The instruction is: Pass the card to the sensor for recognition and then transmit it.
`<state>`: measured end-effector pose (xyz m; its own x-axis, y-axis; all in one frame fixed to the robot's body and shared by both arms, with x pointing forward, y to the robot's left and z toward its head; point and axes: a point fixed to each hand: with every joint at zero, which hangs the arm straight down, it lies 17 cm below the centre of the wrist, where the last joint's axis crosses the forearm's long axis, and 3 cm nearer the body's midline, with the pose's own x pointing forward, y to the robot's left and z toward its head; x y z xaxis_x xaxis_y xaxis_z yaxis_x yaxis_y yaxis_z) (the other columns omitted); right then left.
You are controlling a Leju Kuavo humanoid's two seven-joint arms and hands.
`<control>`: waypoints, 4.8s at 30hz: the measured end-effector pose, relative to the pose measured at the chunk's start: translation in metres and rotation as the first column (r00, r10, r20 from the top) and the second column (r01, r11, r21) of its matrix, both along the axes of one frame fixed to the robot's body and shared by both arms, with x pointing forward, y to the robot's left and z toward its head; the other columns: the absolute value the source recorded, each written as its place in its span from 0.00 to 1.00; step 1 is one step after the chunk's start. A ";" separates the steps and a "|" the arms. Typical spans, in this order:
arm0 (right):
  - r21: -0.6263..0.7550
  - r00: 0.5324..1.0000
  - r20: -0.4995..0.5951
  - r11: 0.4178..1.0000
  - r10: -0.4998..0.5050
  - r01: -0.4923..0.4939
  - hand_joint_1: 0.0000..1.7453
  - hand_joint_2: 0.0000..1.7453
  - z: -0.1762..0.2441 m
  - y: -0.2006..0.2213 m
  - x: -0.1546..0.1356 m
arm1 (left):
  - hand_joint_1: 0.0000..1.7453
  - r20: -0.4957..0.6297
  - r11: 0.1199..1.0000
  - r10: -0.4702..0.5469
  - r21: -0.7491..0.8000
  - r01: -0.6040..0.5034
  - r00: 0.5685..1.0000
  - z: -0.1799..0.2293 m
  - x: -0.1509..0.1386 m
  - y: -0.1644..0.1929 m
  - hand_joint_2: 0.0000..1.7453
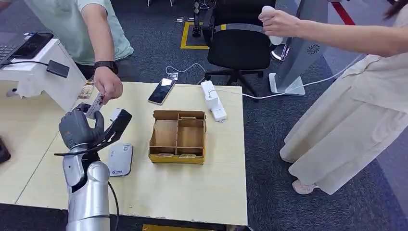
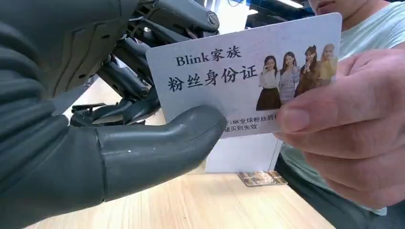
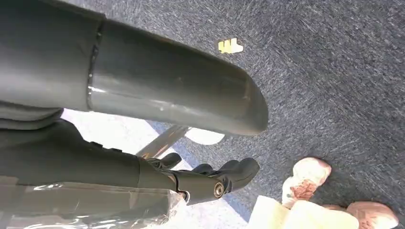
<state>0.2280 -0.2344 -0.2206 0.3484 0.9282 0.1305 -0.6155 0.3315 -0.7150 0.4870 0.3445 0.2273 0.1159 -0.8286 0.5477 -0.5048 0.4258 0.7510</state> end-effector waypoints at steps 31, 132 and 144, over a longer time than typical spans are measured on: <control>0.002 1.000 0.004 1.000 0.002 -0.002 0.00 0.00 0.000 0.001 0.000 | 0.00 0.096 0.994 -0.109 -0.012 0.110 0.989 0.020 -0.006 -0.026 1.00; 0.016 0.998 0.039 0.999 -0.053 0.052 0.00 0.00 0.002 -0.009 0.002 | 0.00 -0.316 0.768 -0.558 0.153 0.622 0.767 -0.144 -0.089 -0.171 1.00; 0.017 0.999 0.039 0.999 -0.036 0.035 0.00 0.00 0.003 -0.005 0.004 | 0.00 -0.315 0.763 -0.536 0.216 0.609 0.783 -0.134 -0.073 -0.173 1.00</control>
